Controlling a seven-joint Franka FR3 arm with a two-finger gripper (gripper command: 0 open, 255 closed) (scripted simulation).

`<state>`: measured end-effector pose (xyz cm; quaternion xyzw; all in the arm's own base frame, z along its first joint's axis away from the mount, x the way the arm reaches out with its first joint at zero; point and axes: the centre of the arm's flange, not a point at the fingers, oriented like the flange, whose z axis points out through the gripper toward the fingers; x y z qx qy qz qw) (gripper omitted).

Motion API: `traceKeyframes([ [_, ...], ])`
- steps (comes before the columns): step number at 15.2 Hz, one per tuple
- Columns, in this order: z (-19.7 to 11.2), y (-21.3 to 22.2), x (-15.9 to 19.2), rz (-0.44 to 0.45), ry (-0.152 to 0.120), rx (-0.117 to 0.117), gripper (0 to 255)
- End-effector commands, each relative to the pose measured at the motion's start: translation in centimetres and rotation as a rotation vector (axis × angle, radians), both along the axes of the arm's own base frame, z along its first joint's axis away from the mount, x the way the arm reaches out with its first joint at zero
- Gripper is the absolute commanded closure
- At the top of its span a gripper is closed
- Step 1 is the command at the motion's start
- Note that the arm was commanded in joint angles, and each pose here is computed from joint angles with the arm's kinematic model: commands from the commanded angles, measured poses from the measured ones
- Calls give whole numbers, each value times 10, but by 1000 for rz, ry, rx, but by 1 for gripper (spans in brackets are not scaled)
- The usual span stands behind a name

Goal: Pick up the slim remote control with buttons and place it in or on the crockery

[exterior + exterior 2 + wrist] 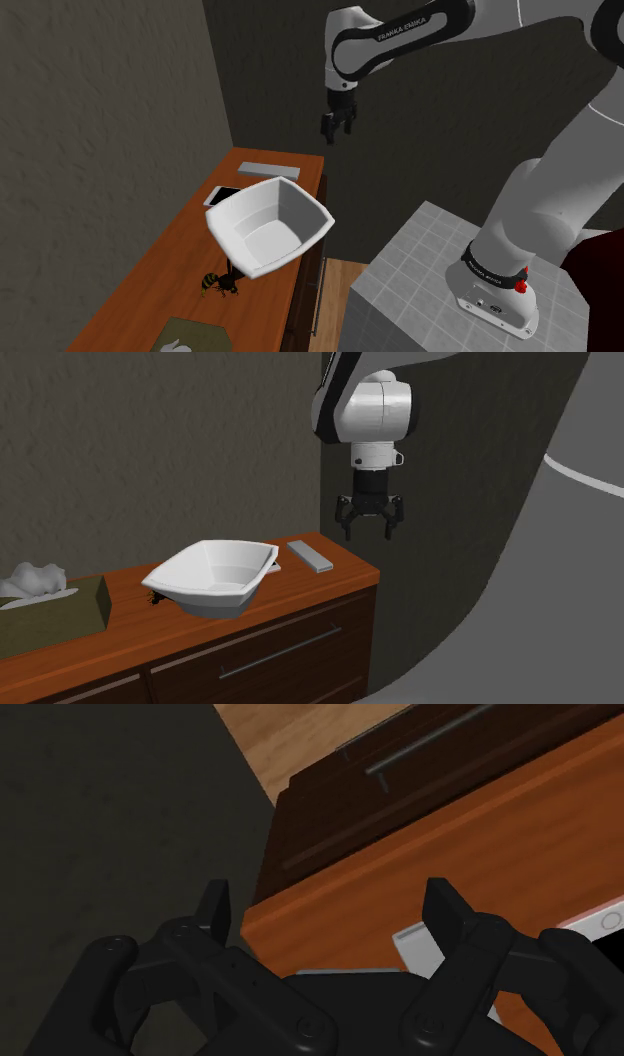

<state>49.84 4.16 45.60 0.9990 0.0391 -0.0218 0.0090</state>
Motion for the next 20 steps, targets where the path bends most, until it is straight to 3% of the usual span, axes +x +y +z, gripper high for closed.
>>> traceKeyframes([
  [1, -9, 13, 19, 35, -4, 5, 0],
  [15, -75, 124, 143, 276, -27, 38, 0],
  [20, -95, 156, 168, 334, -33, 46, 0],
])
